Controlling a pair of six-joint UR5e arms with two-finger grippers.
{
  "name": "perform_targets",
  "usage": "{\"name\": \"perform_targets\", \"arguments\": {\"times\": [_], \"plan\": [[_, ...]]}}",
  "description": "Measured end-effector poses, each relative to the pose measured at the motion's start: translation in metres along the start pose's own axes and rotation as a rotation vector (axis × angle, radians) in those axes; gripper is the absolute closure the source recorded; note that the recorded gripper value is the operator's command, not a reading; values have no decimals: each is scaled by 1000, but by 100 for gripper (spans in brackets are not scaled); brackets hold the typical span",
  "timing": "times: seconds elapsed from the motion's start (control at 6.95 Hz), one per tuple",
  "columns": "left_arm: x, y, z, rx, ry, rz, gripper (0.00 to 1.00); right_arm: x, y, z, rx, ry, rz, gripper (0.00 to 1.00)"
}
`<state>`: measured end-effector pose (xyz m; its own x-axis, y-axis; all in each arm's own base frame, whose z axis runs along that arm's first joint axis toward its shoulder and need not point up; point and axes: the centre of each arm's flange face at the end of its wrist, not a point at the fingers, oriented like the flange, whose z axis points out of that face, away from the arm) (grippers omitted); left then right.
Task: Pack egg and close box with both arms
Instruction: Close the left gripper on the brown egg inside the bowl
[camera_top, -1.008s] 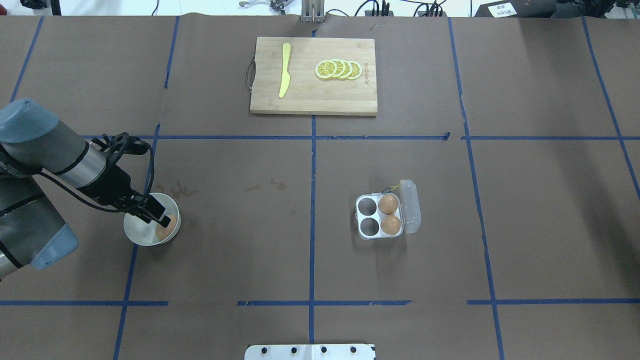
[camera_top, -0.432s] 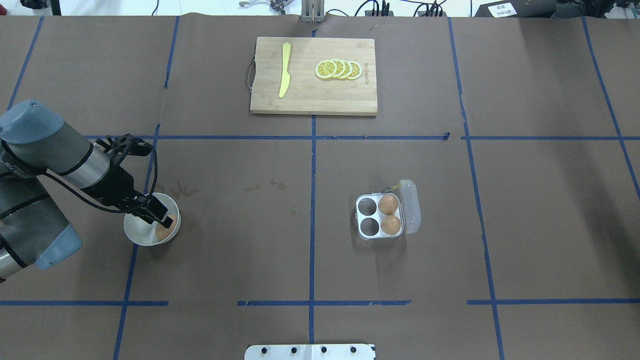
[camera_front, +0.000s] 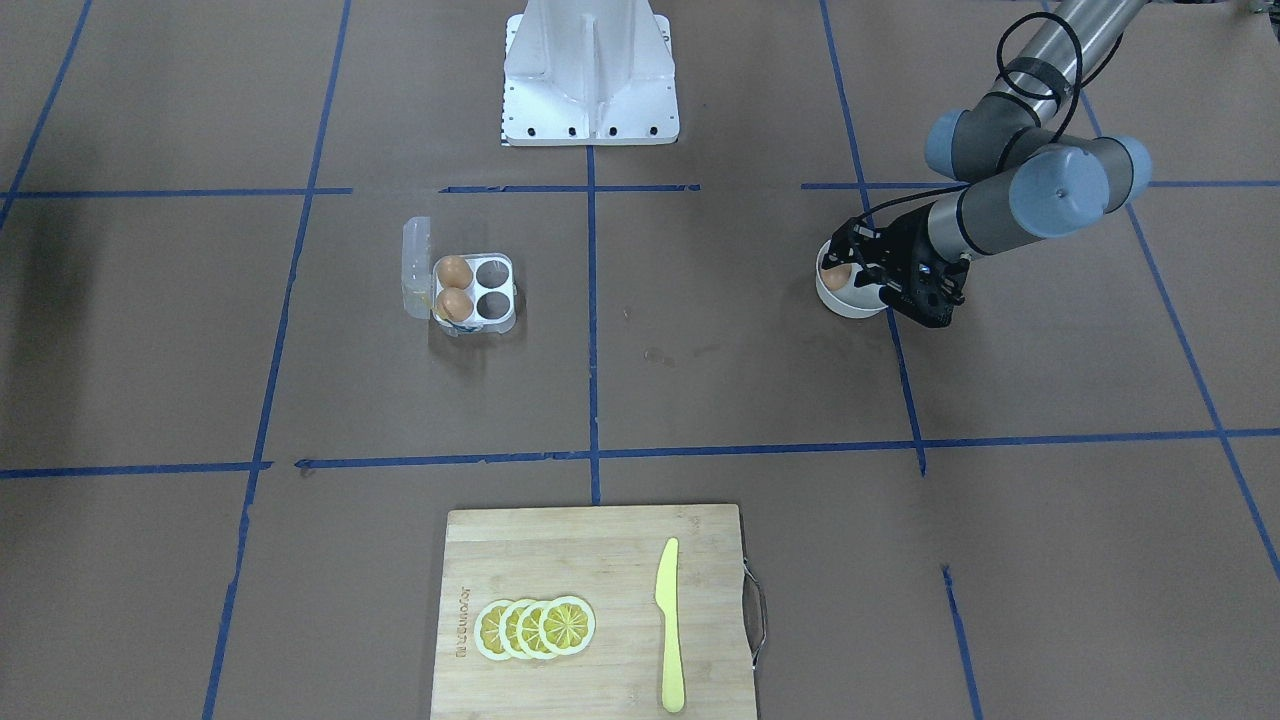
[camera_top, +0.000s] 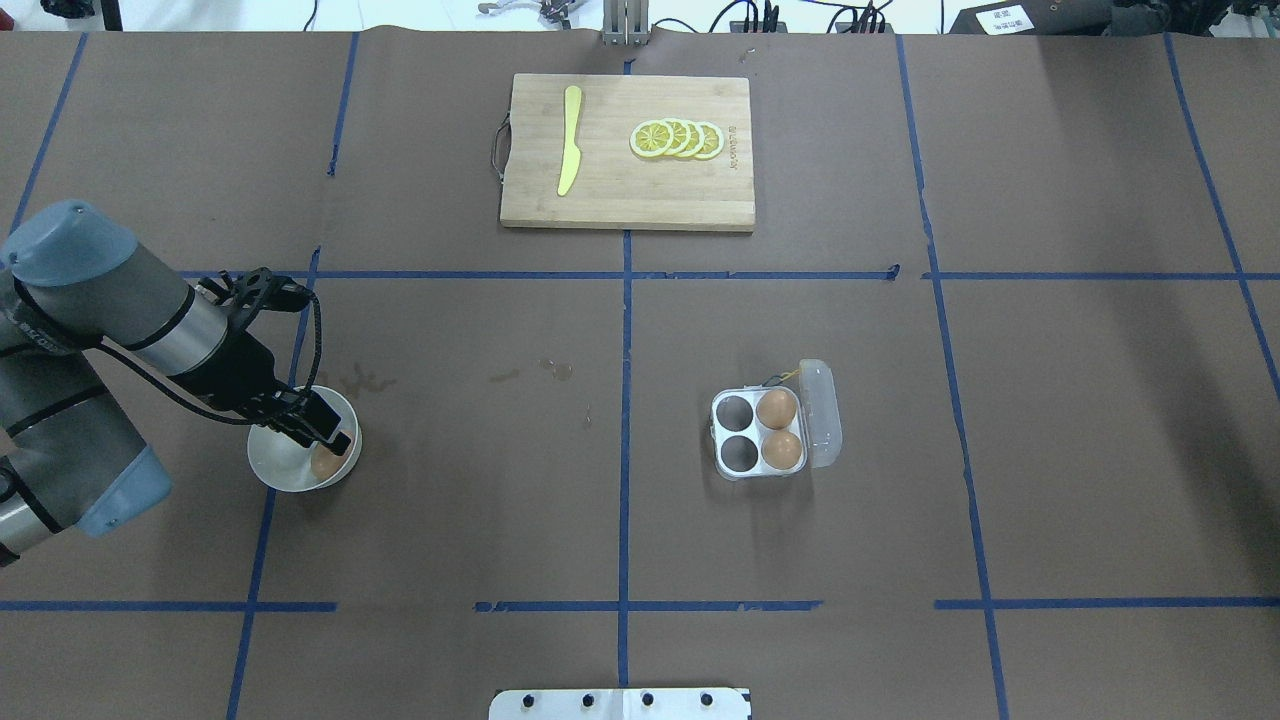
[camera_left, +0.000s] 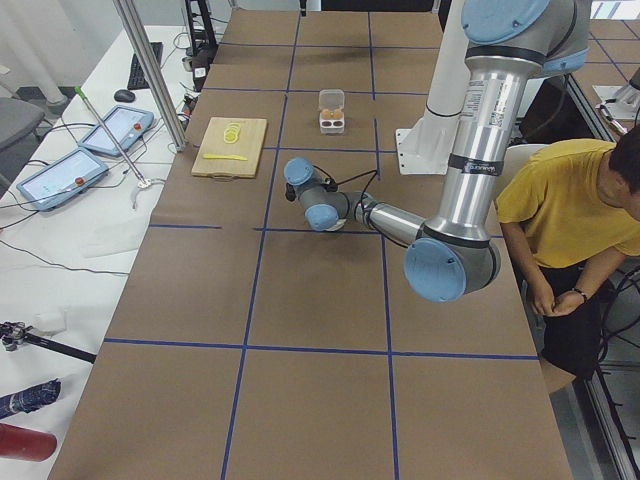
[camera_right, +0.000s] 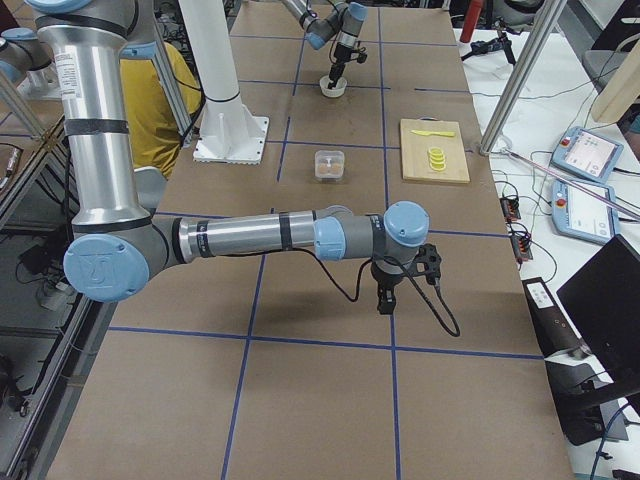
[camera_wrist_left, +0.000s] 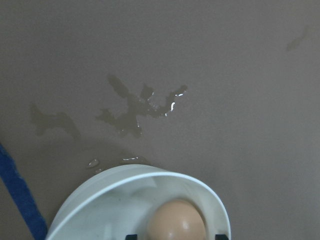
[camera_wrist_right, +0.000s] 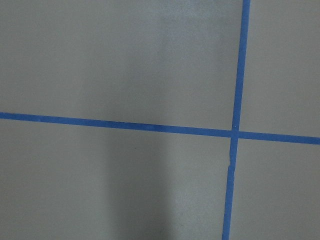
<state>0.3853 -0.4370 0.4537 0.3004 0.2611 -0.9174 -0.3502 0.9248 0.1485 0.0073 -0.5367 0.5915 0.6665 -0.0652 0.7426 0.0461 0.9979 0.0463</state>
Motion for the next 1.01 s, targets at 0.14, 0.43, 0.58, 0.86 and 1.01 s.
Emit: {"name": "perform_targets", "arguments": {"times": [0.14,0.43,0.58,0.86,1.01], "plan": [[-1,-1,1,-1,-1,-1,46,0,0,0,0,0,0,0],[-2,-2,2,-2,-3,-5,48,0,0,0,0,0,0,0],[-3,-2,2,-3,-4,-6,47,0,0,0,0,0,0,0],[-4,-1,6,-9,-5,-8,44,1,0,0,-1,0,2,0],[-2,1,10,-16,-5,-5,47,1,0,0,-1,0,2,0]]}}
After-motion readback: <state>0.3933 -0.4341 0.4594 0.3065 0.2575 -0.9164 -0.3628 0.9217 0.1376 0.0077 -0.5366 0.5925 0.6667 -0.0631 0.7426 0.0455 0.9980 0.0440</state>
